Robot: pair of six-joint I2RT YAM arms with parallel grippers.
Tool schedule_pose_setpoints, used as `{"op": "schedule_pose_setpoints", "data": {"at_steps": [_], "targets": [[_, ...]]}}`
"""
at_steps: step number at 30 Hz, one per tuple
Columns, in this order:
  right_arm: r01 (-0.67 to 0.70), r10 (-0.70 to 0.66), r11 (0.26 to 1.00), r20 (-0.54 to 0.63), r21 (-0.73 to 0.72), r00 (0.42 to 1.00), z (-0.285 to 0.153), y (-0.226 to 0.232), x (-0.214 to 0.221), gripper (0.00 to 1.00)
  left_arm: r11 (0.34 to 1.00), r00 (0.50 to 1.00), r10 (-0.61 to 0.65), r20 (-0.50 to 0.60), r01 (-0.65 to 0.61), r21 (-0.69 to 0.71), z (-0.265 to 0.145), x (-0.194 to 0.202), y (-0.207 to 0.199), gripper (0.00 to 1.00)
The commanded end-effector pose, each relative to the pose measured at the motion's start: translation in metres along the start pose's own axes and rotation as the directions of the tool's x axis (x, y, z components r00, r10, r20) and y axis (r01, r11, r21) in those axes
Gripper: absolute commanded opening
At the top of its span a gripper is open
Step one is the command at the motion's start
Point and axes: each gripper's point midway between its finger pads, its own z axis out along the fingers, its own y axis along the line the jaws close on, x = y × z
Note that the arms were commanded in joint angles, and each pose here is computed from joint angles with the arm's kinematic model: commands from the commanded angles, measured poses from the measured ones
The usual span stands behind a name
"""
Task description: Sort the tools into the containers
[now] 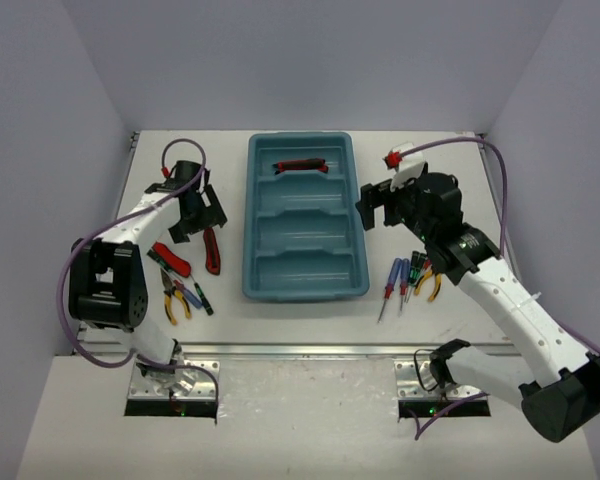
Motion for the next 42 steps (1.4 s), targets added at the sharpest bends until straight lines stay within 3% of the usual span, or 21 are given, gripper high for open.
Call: {"op": "schedule_pose_setpoints", "data": {"at_steps": [1, 7, 13, 19, 20, 22, 26, 29, 32, 36, 39, 42], "targets": [[-0.088, 0.089, 0.994, 0.02, -0.066, 0.996, -0.013, 0.015, 0.013, 0.99, 0.999, 1.0, -0.015, -0.024, 0.016, 0.041, 0.01, -0.004, -0.015, 0.84], [-0.099, 0.106, 0.987, 0.049, -0.13, 0.993, -0.02, 0.026, 0.009, 0.99, 1.0, 0.996, -0.02, -0.091, 0.02, 0.008, 0.041, 0.012, -0.013, 0.63], [-0.089, 0.1, 0.985, 0.069, -0.145, 0.993, -0.025, 0.028, 0.006, 0.99, 0.998, 0.991, -0.013, -0.132, 0.006, -0.058, 0.061, 0.025, -0.002, 0.54], [-0.092, 0.106, 0.985, 0.088, -0.148, 0.991, -0.027, 0.028, 0.004, 0.99, 0.994, 0.986, -0.006, -0.168, -0.012, -0.105, 0.075, 0.039, 0.008, 0.52], [-0.093, 0.107, 0.985, 0.088, -0.146, 0.99, -0.027, 0.028, 0.004, 0.99, 0.994, 0.985, -0.005, -0.173, -0.014, -0.108, 0.076, 0.041, 0.009, 0.47], [-0.094, 0.107, 0.986, 0.089, -0.141, 0.99, -0.026, 0.027, 0.005, 0.99, 0.994, 0.985, 0.008, -0.17, -0.027, -0.107, 0.076, 0.041, 0.007, 0.25], [-0.094, 0.107, 0.986, 0.094, -0.137, 0.99, -0.027, 0.026, 0.004, 0.99, 0.994, 0.996, 0.023, -0.085, -0.032, -0.106, 0.057, 0.017, 0.001, 0.14], [-0.094, 0.107, 0.987, 0.099, -0.13, 0.989, -0.028, 0.025, 0.004, 0.99, 0.991, 0.999, 0.014, 0.031, -0.009, -0.131, 0.028, -0.019, -0.001, 0.03], [-0.091, 0.104, 0.989, 0.105, -0.117, 0.989, -0.029, 0.022, 0.003, 0.99, 0.992, 0.98, 0.027, 0.198, -0.003, -0.124, -0.017, -0.063, -0.015, 0.0], [-0.091, 0.104, 0.99, 0.12, -0.103, 0.987, -0.031, 0.019, 0.0, 0.99, 0.992, 0.875, 0.128, 0.467, -0.104, -0.078, -0.088, -0.123, -0.067, 0.0], [-0.099, 0.11, 0.992, 0.13, -0.083, 0.985, -0.033, 0.016, -0.001, 0.99, 0.95, 0.695, 0.182, 0.695, -0.306, 0.057, -0.143, -0.166, -0.146, 0.0], [-0.136, 0.144, 0.989, 0.148, -0.06, 0.978, -0.038, 0.011, -0.005, 0.99, 0.871, 0.542, 0.269, 0.796, -0.489, 0.038, -0.159, -0.176, -0.196, 0.0]]}}
